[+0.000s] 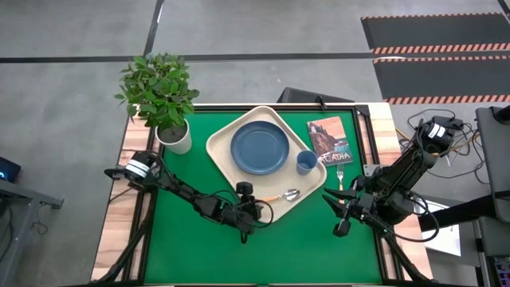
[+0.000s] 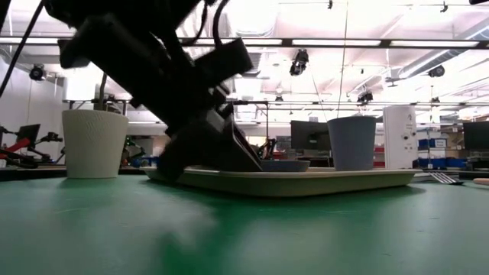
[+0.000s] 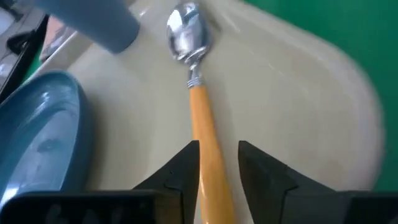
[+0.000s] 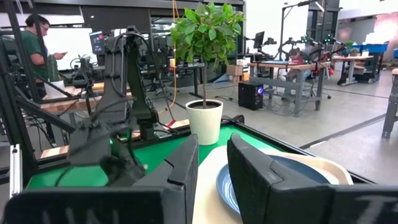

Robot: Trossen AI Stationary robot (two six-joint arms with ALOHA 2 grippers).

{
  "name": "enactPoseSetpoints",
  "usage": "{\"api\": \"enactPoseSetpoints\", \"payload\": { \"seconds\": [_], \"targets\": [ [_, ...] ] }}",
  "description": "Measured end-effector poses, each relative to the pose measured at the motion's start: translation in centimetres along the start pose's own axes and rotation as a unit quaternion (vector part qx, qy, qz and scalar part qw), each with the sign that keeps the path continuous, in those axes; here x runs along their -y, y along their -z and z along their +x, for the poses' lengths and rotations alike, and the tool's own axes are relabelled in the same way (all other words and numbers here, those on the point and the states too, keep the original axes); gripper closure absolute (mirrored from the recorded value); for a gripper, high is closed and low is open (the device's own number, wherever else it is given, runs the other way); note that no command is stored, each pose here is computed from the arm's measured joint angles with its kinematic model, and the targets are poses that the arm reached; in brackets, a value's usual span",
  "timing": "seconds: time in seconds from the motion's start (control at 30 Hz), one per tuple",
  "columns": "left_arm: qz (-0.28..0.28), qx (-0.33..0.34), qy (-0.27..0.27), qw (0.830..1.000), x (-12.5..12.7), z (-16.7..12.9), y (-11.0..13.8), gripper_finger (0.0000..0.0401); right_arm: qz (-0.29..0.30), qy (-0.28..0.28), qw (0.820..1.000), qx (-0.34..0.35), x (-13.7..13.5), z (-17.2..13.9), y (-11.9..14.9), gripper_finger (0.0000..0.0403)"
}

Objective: Pick and place plate/cup/fork/spoon on tray
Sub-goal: Put the spoon on the white serving tray to the bottom of the blue cup

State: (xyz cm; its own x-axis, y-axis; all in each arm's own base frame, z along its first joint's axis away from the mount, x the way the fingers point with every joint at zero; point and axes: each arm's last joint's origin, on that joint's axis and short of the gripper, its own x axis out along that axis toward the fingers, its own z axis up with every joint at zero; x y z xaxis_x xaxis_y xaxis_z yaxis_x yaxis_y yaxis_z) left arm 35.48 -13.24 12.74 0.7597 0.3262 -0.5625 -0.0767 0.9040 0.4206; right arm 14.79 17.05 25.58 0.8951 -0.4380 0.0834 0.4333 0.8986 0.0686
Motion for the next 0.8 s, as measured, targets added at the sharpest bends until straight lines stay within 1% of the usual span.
{"api": "enactPoseSetpoints", "payload": {
  "seconds": [0.1,0.17,0.27,0.33,0.37,0.47,0.57,0.63,0.8],
  "targets": [
    [0.005,0.005,0.007,1.000,-0.6,-1.2,-0.8,0.0312,0.000,0.000,1.000,0.000,0.0,0.0,0.0,0.0326],
    [0.001,0.006,0.010,1.000,-1.4,-2.1,-1.2,0.0322,-0.002,-0.001,1.000,-0.001,0.0,0.0,0.1,0.0328],
    [-0.002,-0.006,0.004,1.000,-2.7,-2.6,-0.9,0.0353,-0.002,-0.001,1.000,-0.001,0.0,0.0,0.1,0.0332],
    [-0.006,-0.011,0.000,1.000,-3.4,-2.4,-0.5,0.0384,-0.002,-0.001,1.000,-0.001,0.0,0.0,0.1,0.0334],
    [-0.009,-0.015,0.002,1.000,-3.6,-2.2,-0.2,0.0392,-0.002,-0.001,1.000,-0.001,0.0,0.0,0.1,0.0335],
    [-0.018,-0.034,0.028,0.999,-3.6,-1.5,1.1,0.0395,0.000,-0.001,1.000,-0.001,0.0,0.0,0.1,0.0334],
    [-0.048,-0.050,0.056,0.996,-3.5,-0.9,2.0,0.0400,0.000,0.000,1.000,-0.001,0.0,0.0,0.1,0.0333],
    [-0.078,-0.047,0.059,0.994,-3.5,-0.7,1.9,0.0400,-0.001,-0.001,1.000,-0.001,0.0,0.0,0.1,0.0334],
    [-0.118,-0.046,0.080,0.989,-3.6,-0.6,1.7,0.0401,-0.001,-0.001,1.000,-0.001,0.0,0.0,0.1,0.0333]
  ]
}}
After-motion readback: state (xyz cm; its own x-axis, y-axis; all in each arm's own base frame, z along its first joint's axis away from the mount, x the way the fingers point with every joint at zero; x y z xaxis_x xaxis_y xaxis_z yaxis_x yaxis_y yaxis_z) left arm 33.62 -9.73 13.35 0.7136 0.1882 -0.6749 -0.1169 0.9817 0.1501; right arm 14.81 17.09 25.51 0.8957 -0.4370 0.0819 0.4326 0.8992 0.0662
